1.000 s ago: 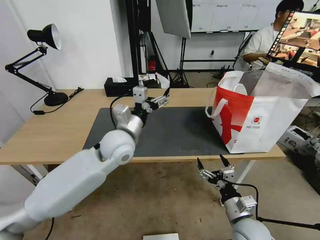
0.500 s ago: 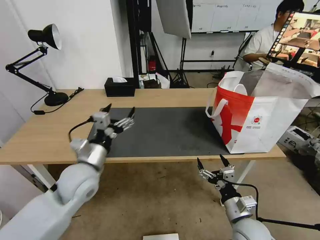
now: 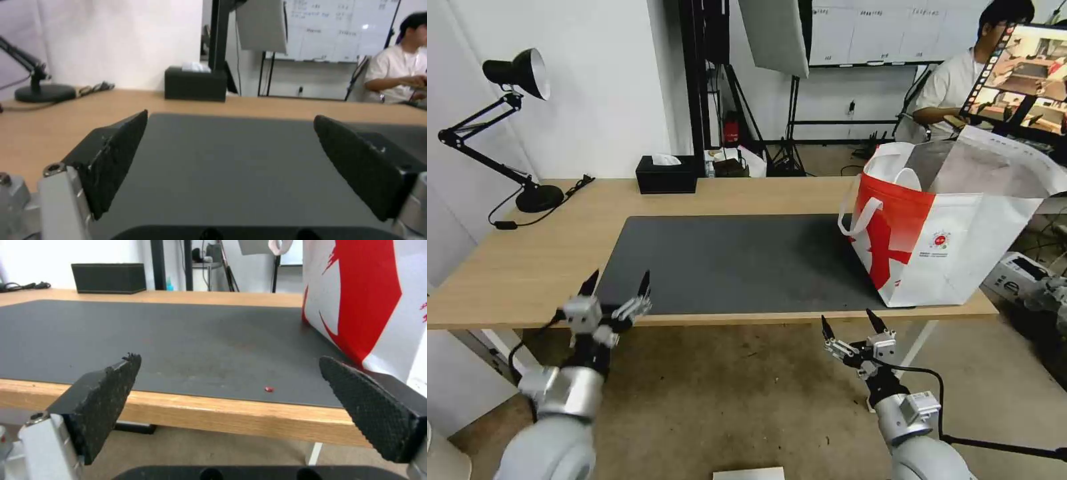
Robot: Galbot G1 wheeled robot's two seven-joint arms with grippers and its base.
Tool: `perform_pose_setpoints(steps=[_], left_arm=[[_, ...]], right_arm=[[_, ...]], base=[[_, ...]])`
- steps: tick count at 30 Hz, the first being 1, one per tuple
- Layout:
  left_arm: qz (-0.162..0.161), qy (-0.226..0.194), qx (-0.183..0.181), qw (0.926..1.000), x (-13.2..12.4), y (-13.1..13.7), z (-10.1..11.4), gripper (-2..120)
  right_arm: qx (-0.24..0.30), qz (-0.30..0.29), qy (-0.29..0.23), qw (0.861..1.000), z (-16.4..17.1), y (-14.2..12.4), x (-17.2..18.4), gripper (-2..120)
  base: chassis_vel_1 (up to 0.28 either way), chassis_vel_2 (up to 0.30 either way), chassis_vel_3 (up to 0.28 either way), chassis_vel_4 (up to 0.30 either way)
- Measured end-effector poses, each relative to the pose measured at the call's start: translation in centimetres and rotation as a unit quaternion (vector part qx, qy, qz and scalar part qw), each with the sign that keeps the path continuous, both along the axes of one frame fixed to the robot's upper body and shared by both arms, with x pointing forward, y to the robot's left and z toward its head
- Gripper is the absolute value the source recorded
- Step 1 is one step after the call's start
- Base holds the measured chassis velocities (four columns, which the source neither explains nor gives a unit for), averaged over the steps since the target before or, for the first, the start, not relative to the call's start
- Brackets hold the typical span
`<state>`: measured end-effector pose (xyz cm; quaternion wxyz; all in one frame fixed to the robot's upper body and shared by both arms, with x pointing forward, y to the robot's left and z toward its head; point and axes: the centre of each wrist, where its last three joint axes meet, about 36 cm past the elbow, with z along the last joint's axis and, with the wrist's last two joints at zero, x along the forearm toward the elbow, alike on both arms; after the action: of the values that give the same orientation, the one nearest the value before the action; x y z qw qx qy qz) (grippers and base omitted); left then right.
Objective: Pick up the trash from the table and place it into the takeout bag.
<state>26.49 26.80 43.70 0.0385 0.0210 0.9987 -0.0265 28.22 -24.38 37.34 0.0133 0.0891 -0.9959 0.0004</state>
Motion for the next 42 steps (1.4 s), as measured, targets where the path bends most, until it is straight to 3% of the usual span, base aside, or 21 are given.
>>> perform_pose_setpoints(steps=[11, 24, 42], left_arm=[[-0.006, 0.019, -0.003, 0.9998, -1.5, -0.5, -3.9, 100], [-0.004, 0.032, -0.016, 0.9994, -1.7, -1.2, -5.5, 100], [-0.004, 0.031, -0.018, 0.9994, -1.2, -0.9, -5.7, 100]], right_arm=[[0.000, 0.000, 0.000, 1.000, 0.0, 0.0, 0.0, 100], [0.000, 0.000, 0.000, 1.000, 0.0, 0.0, 0.0, 100], [0.000, 0.000, 0.000, 1.000, 0.0, 0.0, 0.0, 100]], base=[[0.000, 0.000, 0.000, 0.000], [0.000, 0.000, 0.000, 0.000], [0.000, 0.000, 0.000, 0.000]])
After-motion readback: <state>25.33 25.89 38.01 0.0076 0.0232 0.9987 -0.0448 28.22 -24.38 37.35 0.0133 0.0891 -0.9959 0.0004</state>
